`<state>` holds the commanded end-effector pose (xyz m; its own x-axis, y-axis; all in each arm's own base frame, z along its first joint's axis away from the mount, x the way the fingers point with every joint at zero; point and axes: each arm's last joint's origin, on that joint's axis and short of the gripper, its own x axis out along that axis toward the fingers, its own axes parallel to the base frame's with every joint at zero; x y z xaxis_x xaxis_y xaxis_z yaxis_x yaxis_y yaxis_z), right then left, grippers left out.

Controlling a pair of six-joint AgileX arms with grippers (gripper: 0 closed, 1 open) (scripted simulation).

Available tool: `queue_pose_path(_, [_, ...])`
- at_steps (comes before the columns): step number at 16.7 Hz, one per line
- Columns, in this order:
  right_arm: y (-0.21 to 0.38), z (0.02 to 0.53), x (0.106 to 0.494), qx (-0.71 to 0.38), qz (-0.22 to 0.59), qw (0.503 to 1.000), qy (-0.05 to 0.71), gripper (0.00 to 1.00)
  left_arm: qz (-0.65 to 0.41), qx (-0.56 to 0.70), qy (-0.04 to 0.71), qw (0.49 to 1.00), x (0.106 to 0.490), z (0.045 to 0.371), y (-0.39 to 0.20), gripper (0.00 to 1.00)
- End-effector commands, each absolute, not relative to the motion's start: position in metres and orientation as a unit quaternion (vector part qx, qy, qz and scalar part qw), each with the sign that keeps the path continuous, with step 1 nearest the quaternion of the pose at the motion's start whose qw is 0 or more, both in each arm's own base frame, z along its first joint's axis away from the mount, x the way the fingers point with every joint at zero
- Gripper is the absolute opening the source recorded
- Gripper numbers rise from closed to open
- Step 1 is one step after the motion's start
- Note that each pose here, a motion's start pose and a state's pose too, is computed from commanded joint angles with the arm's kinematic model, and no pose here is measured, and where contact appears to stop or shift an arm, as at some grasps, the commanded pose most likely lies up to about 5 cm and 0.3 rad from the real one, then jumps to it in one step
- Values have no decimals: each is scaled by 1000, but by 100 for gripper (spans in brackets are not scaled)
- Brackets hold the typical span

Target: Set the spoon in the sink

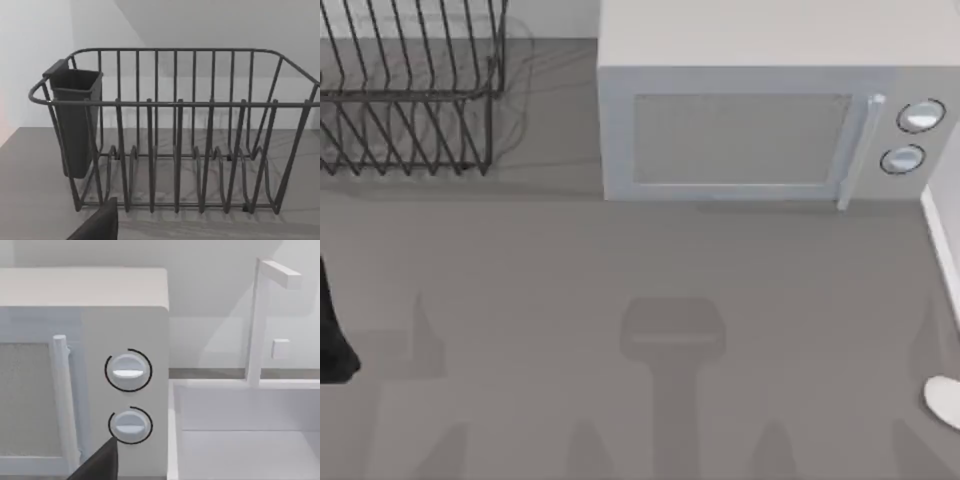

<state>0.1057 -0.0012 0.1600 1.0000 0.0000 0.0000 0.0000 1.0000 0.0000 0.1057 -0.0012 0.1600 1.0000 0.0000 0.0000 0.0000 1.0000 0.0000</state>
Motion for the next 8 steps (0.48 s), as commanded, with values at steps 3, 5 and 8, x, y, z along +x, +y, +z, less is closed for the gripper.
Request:
queue_pose_path(3, [-2,162,106,-6,-2,1000,7,100,0,0,0,1000,106,160,-1,100])
queue_pose_path(5, [-3,167,107,-33,-7,999,39,100,0,0,0,1000,106,160,-1,100])
queue_pose_path(8, [-5,178,112,-109,-6,984,139,100,0,0,0,1000,106,160,-1,100])
